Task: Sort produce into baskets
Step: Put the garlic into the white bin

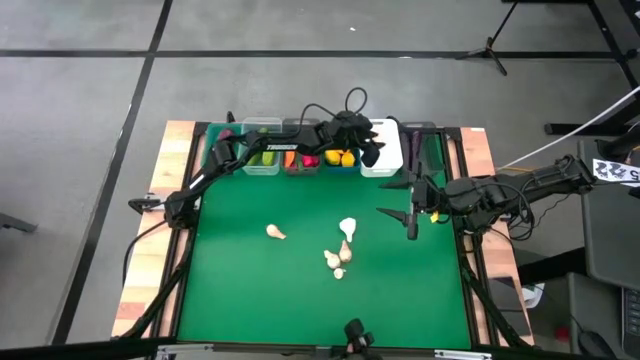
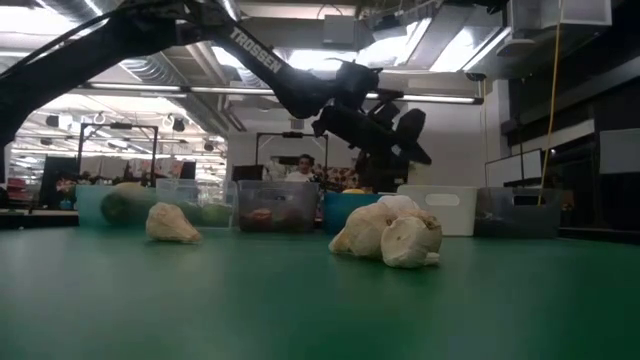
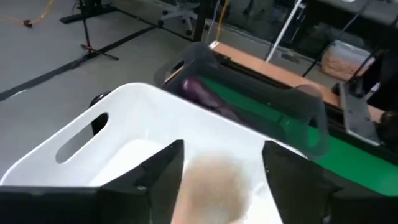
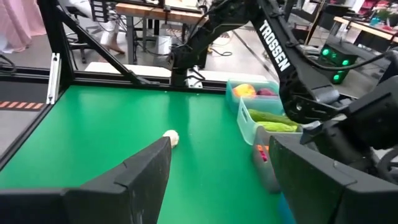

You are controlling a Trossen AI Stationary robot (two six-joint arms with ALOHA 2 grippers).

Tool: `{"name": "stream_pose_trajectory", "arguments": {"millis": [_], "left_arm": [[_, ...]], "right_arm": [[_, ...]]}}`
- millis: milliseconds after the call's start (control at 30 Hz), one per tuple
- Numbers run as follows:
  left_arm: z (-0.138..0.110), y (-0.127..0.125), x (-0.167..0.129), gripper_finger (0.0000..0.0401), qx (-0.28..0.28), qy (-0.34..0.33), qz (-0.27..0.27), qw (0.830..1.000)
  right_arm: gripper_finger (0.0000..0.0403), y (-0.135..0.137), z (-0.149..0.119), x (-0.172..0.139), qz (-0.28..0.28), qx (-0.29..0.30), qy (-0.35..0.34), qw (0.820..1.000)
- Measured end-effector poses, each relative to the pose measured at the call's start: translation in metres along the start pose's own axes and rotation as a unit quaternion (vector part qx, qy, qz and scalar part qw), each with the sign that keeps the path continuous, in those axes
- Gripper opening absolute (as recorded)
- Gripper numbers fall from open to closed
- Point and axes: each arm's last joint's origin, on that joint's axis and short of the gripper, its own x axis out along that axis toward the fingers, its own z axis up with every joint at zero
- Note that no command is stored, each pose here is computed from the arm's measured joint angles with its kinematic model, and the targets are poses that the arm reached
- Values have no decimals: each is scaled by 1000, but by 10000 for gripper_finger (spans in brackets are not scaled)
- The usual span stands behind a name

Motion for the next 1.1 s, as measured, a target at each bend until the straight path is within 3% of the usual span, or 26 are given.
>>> {"name": "stream_pose_trajectory", "arguments": {"millis": [200, 333, 467, 633, 800, 900, 1100], "left_arm": [[-1, -5, 0, 261, 16, 4, -11, 1000], [10, -13, -12, 269, 41, 30, -72, 996], [41, -32, -51, 263, 116, 68, -146, 980], [69, -64, -111, 260, 215, 123, -195, 949], [80, -93, -156, 261, 247, 157, -216, 932], [72, -110, -165, 259, 259, 184, -202, 926], [24, -151, -164, 261, 305, 222, -164, 912]], "right_arm": [[269, 0, -1, 0, 0, 8, 5, 1000], [269, 0, -1, 0, 2, 9, 4, 1000], [269, -1, 2, -7, 37, 15, -10, 999], [269, -4, 6, -17, 53, 21, -27, 998], [269, -6, 7, -21, 54, 24, -36, 998], [269, -6, 7, -21, 54, 24, -36, 998], [269, -6, 7, -21, 53, 23, -31, 998]]}}
